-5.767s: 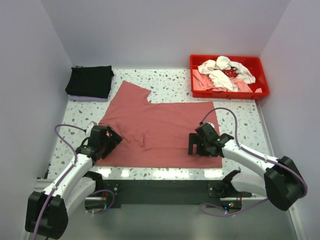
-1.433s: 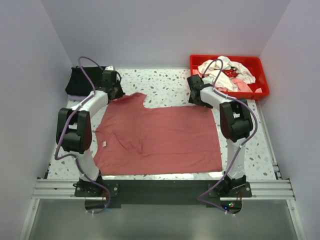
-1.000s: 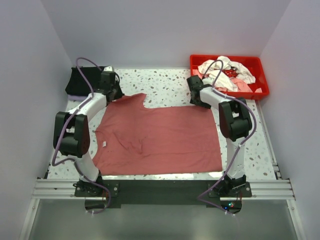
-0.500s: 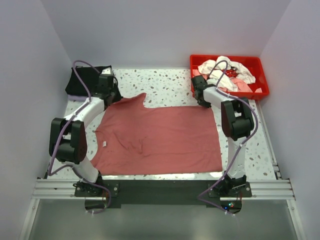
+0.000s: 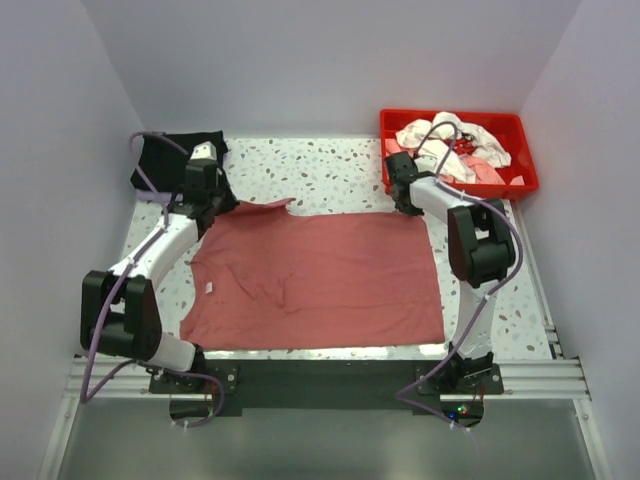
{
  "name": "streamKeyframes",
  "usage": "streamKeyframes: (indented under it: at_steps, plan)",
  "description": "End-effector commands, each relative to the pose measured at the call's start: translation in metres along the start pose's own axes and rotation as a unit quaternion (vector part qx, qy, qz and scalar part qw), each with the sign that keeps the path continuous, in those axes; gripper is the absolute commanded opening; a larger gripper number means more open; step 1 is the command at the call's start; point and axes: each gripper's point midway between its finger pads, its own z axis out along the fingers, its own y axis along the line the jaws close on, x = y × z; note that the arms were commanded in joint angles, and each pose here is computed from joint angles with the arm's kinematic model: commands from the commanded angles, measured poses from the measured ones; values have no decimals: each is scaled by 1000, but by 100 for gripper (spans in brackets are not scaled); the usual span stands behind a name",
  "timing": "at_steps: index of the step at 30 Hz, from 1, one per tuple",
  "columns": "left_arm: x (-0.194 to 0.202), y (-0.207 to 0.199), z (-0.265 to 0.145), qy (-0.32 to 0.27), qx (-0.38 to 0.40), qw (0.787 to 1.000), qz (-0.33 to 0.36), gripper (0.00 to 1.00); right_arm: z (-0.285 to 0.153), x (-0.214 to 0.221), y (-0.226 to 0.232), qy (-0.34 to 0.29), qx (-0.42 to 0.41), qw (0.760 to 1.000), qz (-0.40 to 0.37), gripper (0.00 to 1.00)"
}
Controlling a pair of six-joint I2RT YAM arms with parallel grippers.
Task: Fold and stack the t-shirts
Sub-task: Fold the tshirt
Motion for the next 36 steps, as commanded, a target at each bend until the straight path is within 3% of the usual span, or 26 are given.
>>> streamKeyframes:
  at_steps: [1,17,36]
  plan:
    - [-9,-6,-19,-31,21,999,-19,0,-36,-33,-7,-47,-34,998,34,0]
    - [39,43,-122,-46,-31,988,-144,0,-85,-7,-42,-39,-86,995,21,0]
    - [62,78,-188,-43,-90,979,-176,0,-117,25,-83,-27,-96,995,-14,0]
